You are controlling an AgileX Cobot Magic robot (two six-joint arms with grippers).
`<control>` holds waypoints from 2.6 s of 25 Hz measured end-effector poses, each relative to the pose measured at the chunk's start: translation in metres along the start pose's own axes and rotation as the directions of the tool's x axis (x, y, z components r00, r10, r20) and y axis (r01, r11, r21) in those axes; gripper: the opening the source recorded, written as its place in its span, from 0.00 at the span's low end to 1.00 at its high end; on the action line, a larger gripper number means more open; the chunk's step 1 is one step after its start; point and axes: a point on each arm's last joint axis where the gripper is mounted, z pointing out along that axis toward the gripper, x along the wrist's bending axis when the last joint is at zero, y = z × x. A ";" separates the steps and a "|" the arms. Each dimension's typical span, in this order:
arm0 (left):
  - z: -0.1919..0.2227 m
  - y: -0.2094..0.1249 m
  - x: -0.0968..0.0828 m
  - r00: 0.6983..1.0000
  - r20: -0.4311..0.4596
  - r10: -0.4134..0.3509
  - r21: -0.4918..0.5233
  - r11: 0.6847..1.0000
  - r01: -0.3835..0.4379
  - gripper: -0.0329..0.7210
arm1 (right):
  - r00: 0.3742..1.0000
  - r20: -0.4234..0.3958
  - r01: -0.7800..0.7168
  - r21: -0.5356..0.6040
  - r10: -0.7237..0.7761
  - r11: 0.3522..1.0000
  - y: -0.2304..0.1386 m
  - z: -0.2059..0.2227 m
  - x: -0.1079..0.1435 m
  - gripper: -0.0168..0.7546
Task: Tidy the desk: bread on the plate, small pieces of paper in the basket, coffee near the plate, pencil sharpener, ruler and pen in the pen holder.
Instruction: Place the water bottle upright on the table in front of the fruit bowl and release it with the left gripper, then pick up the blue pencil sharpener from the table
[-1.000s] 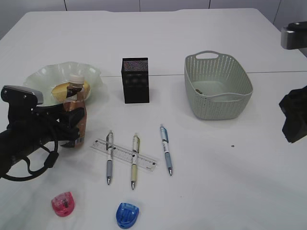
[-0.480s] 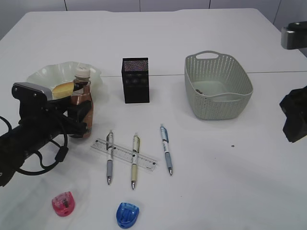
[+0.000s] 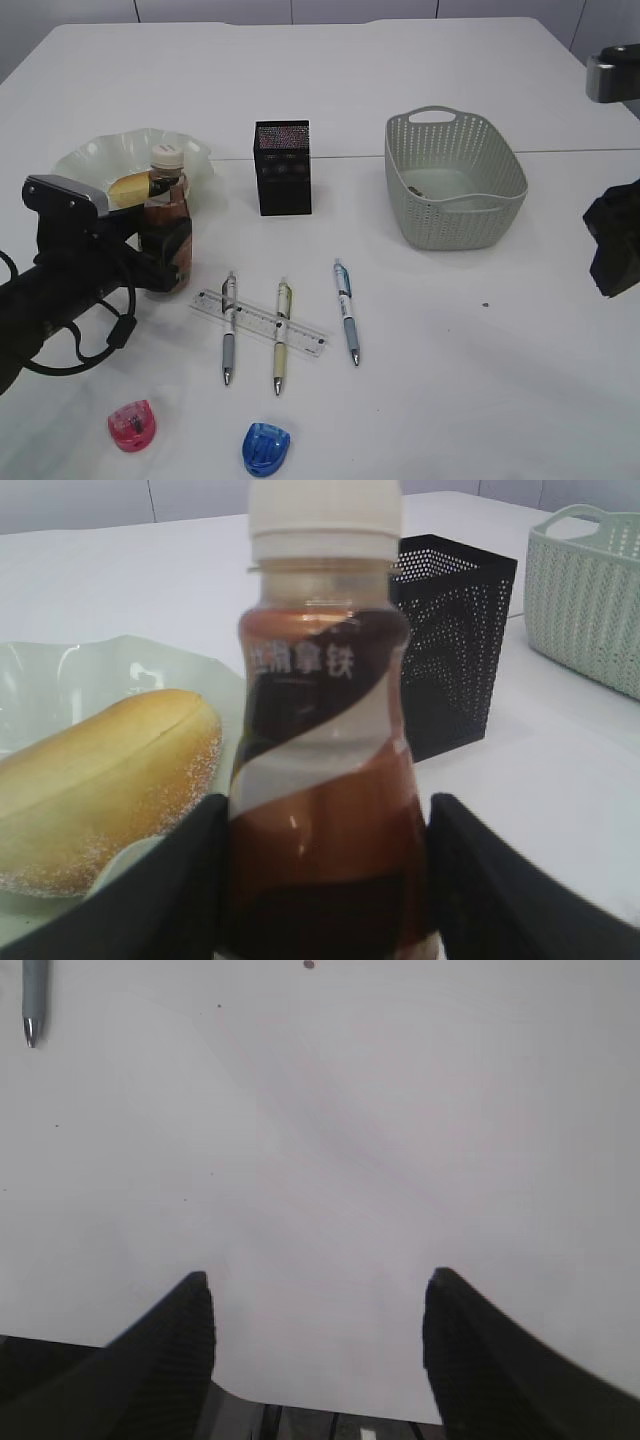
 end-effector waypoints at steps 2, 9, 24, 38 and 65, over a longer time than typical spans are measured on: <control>-0.003 0.001 -0.001 1.000 0.000 0.020 0.004 1.000 -0.020 0.65 | 1.000 0.000 0.000 -0.002 0.000 1.000 0.000 0.000 0.000 0.64; -0.008 0.006 -0.002 0.999 0.006 0.054 0.052 0.997 -0.054 0.72 | 1.000 -0.002 0.000 -0.010 0.000 1.000 0.001 0.000 0.000 0.64; -0.034 0.090 -0.008 0.990 0.016 0.139 -0.175 0.975 -0.134 0.73 | 1.000 -0.002 0.000 -0.010 0.000 1.000 0.001 0.000 0.000 0.64; -0.072 0.139 0.026 0.977 -0.211 0.028 -0.300 0.950 -0.092 0.73 | 1.000 -0.001 0.000 -0.008 0.000 1.000 0.001 0.000 0.000 0.64; -0.179 0.132 0.028 0.893 -0.437 -0.110 0.579 0.725 0.373 0.65 | 1.000 -0.001 0.000 -0.002 0.000 1.000 0.000 0.000 0.000 0.64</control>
